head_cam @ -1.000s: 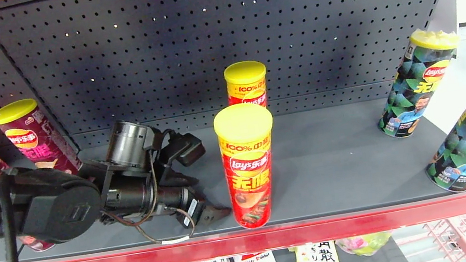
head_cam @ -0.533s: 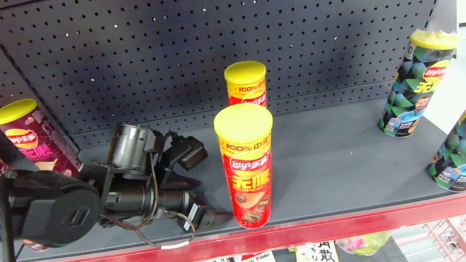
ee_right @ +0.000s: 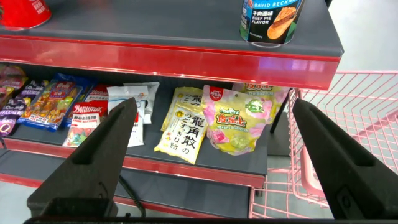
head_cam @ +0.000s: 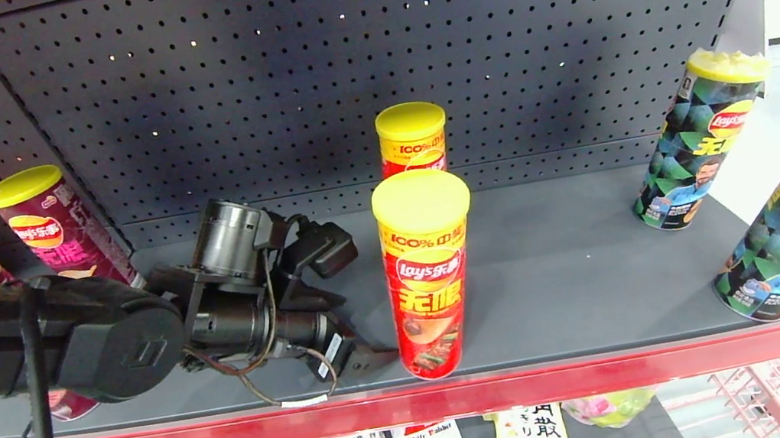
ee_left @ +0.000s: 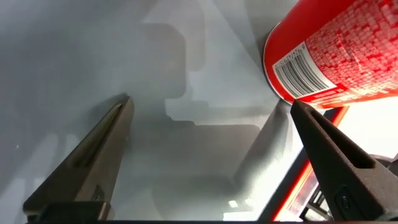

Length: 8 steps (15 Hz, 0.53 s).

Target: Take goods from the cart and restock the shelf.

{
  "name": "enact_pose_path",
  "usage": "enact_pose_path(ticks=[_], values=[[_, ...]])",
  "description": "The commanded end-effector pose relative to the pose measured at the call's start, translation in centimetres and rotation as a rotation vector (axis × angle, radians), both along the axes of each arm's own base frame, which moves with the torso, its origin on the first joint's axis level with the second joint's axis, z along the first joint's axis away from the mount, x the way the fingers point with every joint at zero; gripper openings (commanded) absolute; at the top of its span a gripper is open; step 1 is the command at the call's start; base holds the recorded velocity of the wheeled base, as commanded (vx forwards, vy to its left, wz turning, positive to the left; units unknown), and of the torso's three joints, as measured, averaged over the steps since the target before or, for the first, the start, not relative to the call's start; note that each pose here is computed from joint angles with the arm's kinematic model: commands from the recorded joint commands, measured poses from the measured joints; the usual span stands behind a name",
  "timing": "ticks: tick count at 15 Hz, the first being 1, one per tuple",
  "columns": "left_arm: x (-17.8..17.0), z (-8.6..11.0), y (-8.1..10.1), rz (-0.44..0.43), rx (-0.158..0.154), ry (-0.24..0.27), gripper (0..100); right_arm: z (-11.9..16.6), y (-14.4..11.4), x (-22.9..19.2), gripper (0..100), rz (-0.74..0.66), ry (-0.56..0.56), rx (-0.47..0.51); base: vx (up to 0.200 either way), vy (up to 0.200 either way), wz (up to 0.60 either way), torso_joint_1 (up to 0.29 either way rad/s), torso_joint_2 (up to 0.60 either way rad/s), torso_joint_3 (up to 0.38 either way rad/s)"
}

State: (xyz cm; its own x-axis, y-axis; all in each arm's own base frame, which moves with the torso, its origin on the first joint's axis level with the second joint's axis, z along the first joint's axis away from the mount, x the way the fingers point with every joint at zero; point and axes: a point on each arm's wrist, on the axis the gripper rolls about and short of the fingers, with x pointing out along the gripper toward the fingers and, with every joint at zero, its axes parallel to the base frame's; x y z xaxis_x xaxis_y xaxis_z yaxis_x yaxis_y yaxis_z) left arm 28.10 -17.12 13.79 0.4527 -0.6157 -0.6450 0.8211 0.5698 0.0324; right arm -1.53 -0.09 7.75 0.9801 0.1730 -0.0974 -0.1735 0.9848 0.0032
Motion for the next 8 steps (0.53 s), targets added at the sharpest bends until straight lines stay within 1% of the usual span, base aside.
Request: enact_pose_path(ticks=[1, 3, 4, 6, 7, 8], values=[[0.0, 0.0, -0.1, -0.003, 0.0, 0.0, 100, 0.0, 0.0, 0.0, 100, 0.0, 0.002, 0.0, 0.0, 0.0, 0.0, 0.0, 0.0, 0.0], [-0.1, -0.1, 0.0, -0.001, 0.002, 0.004, 100, 0.0, 0.0, 0.0, 100, 0.0, 0.002, 0.0, 0.0, 0.0, 0.0, 0.0, 0.0, 0.0], [-0.3, 0.0, 0.5, 0.012, 0.002, 0.003, 100, 0.0, 0.0, 0.0, 100, 0.0, 0.0, 0.0, 0.0, 0.0, 0.0, 0.0, 0.0, 0.0], [-0.9, 0.7, 2.1, 0.047, -0.005, -0.009, 100, 0.0, 0.0, 0.0, 100, 0.0, 0.002, 0.0, 0.0, 0.0, 0.0, 0.0, 0.0, 0.0], [-1.6, 1.7, 3.4, 0.075, -0.017, -0.032, 100, 0.0, 0.0, 0.0, 100, 0.0, 0.002, 0.0, 0.0, 0.0, 0.0, 0.0, 0.0, 0.0], [-3.5, 3.6, 5.8, 0.133, -0.044, -0.083, 100, 0.0, 0.0, 0.0, 100, 0.0, 0.002, 0.0, 0.0, 0.0, 0.0, 0.0, 0.0, 0.0]])
